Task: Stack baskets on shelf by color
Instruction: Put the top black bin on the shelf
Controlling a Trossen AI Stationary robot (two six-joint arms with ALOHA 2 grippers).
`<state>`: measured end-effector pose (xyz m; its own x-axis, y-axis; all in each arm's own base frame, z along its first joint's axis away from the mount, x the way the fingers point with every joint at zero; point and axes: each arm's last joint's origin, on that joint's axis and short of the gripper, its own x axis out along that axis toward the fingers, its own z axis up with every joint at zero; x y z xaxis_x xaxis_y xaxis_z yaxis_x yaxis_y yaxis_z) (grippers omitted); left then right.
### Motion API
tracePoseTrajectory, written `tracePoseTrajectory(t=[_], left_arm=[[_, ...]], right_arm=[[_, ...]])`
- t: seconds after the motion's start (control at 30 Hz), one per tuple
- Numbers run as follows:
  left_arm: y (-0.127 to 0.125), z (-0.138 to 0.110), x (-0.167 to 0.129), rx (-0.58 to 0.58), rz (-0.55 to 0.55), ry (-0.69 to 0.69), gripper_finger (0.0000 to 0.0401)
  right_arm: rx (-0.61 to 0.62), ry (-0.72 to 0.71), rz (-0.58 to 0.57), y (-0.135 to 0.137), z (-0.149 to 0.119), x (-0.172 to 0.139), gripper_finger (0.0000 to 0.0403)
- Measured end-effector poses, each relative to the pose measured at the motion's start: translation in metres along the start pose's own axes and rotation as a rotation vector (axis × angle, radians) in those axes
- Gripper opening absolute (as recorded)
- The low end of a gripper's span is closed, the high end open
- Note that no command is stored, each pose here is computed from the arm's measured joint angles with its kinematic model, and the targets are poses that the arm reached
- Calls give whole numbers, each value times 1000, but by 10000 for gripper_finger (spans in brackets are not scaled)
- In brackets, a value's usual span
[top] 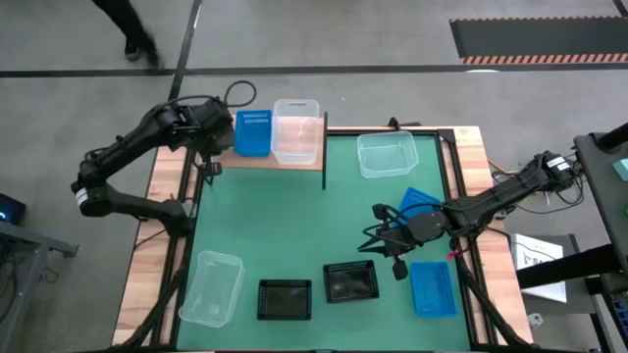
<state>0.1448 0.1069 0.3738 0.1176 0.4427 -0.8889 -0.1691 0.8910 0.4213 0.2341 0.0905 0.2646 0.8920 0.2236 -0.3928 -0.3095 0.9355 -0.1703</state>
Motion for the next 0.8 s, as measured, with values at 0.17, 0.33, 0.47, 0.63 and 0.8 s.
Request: tracePoseTrajectory(t=[0.17,0.33,0.47,0.63,0.8], left_arm=[[1,1,16,3,2,23,0],[0,1,24,10,-11,25,0],[-3,0,29,19,-29,42,0],[-4,0,32,21,-36,47,0],[-4,0,32,40,-34,41,11]], right_arm=[[-1,0,0,0,0,0,9],[-2,0,0,0,0,0,9],[-2,0,0,0,0,0,9],[-2,0,0,0,0,0,9],[0,0,0,0,0,0,9]])
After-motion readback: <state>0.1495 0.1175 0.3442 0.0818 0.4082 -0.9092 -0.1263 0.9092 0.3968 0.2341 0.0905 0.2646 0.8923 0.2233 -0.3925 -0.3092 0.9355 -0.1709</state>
